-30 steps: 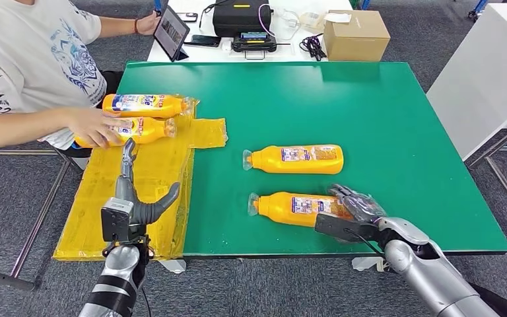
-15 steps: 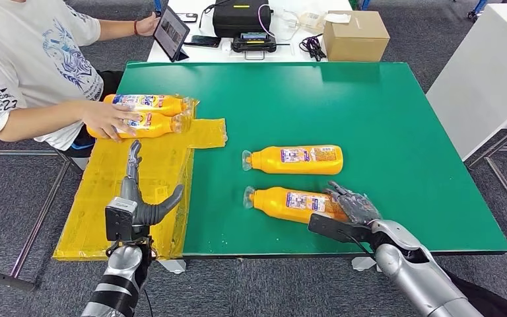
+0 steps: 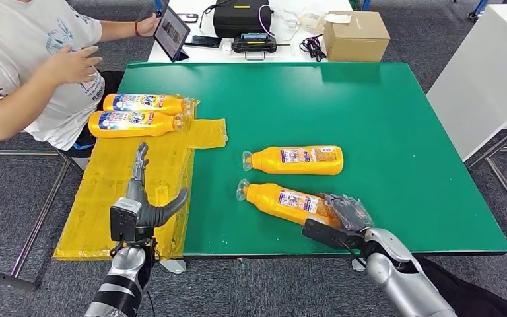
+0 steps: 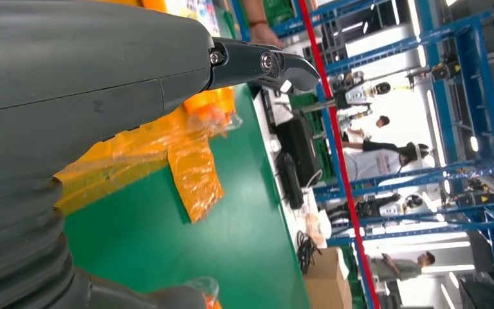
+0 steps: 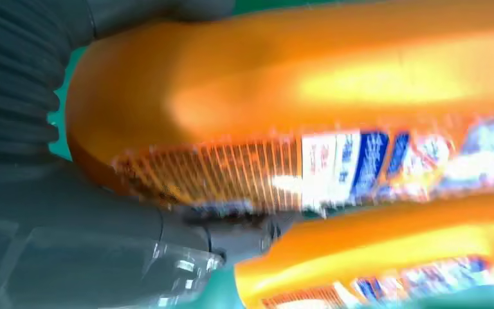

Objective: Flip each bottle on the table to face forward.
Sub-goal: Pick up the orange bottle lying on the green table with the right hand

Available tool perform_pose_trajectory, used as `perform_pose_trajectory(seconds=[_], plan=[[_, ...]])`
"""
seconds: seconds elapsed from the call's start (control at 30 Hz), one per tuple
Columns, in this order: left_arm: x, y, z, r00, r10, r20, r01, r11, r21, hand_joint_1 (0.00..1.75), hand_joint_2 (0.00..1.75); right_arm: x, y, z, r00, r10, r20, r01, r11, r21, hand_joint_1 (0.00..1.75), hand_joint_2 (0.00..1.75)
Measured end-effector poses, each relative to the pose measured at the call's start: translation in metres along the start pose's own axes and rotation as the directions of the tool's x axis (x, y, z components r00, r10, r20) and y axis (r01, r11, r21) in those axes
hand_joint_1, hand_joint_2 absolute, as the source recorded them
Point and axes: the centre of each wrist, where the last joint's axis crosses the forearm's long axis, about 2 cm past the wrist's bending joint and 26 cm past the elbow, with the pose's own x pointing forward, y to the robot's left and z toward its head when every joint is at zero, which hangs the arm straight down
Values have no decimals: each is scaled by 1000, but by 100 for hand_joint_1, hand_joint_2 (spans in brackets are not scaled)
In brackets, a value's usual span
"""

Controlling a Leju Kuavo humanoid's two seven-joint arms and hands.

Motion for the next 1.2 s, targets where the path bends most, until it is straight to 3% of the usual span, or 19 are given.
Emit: perform_pose_trajectory(seconds=[0.13,0.27,0.53,0.63,1.0,1.2], plan=[[-2,2,9,997,57,-48,-56,998,19,0,175,37,17,0,992,-66,103,88,970,-226,175,175],[-4,7,17,990,105,-98,-101,994,49,0,175,71,12,-3,976,-93,196,170,887,-428,175,175],[-6,11,31,951,236,-200,-225,971,74,0,175,114,-7,12,946,-63,317,290,599,-746,175,175],[-5,10,35,930,288,-229,-279,958,70,0,175,119,-11,17,943,-70,324,308,548,-778,175,175],[0,-4,39,796,518,-312,-546,838,-1,0,175,116,5,12,910,-115,398,374,642,-669,175,175],[12,-25,39,671,651,-355,-726,675,-135,0,175,123,49,-6,845,-242,477,474,751,-460,175,175]])
